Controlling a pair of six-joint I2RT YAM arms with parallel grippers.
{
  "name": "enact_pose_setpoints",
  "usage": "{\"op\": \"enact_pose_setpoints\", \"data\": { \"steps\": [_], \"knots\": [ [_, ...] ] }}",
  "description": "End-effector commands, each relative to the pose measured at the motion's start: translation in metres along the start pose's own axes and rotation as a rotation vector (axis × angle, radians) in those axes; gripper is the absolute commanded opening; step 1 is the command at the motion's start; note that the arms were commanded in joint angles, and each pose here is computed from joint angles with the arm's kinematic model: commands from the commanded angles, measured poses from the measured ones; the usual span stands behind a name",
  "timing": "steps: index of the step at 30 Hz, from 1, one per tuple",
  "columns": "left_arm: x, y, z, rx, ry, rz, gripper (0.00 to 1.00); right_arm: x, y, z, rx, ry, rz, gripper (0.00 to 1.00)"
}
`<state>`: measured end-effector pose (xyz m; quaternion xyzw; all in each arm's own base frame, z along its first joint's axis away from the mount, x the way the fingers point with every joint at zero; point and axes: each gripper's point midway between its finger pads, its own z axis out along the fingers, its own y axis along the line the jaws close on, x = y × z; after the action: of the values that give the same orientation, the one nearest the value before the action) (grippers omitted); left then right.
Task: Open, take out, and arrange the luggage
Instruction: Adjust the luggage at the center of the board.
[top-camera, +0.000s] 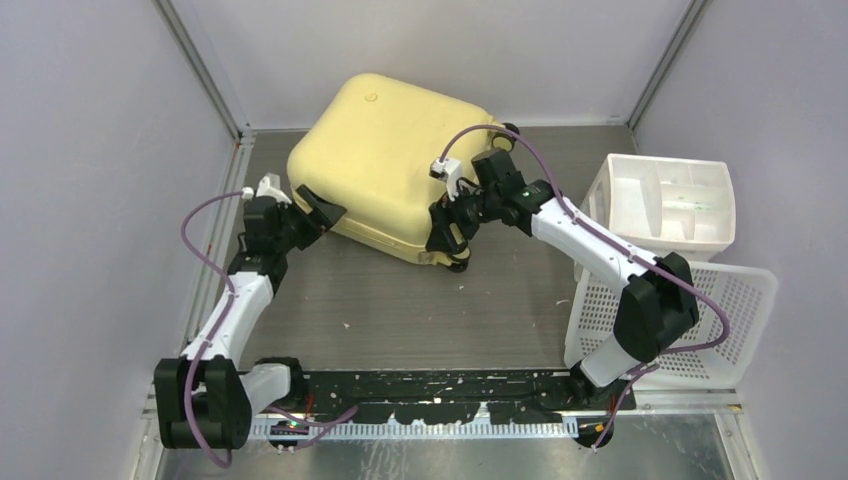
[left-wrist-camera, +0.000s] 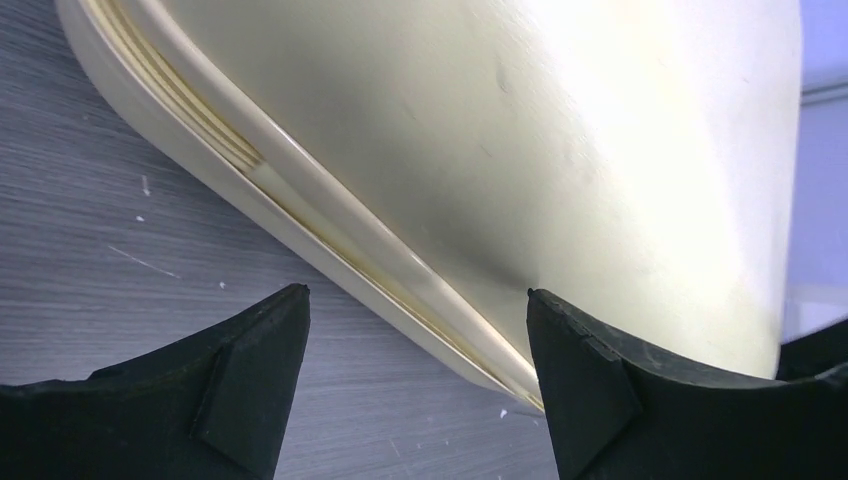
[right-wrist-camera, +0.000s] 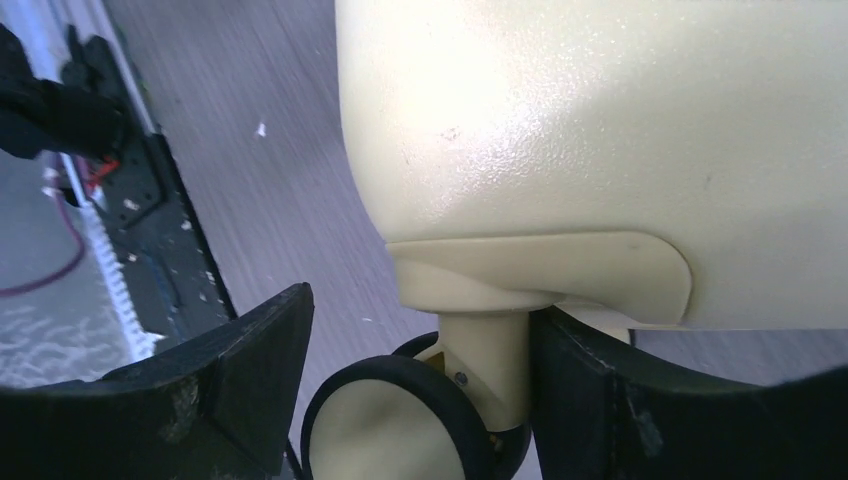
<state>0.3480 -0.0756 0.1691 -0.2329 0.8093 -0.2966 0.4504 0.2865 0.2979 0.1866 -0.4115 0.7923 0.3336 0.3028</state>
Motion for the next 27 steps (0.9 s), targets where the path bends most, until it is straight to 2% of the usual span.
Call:
{"op": "enact_pose_setpoints", "data": {
  "steps": [1, 5, 10, 15, 20, 23, 27],
  "knots": [
    [-0.006, -0.032, -0.024, 0.116, -0.003, 0.05, 0.81, -0.027, 0.029, -0.001, -0.106, -0.113, 0.077, 0.79],
    [0.023, -0.035, -0.056, 0.178, 0.055, 0.043, 0.81, -0.015, 0.032, -0.027, -0.094, -0.101, -0.062, 0.99],
    [0.055, -0.046, -0.091, 0.281, 0.089, -0.007, 0.81, -0.019, 0.026, -0.072, -0.143, -0.191, -0.08, 1.0],
    [0.089, -0.064, -0.106, 0.358, 0.145, 0.006, 0.78, -0.021, 0.021, -0.11, -0.166, -0.299, -0.074, 1.0],
    [0.092, -0.047, -0.092, 0.241, 0.117, 0.065, 0.63, -0.016, -0.002, -0.124, -0.088, -0.382, -0.025, 1.0],
    [0.079, -0.024, -0.077, 0.101, 0.06, 0.102, 0.58, -0.011, -0.022, -0.123, -0.026, -0.392, 0.032, 0.99],
    [0.062, -0.015, -0.06, 0.013, 0.002, 0.125, 0.52, -0.008, -0.049, -0.123, 0.077, -0.403, 0.113, 0.92]
  ]
}}
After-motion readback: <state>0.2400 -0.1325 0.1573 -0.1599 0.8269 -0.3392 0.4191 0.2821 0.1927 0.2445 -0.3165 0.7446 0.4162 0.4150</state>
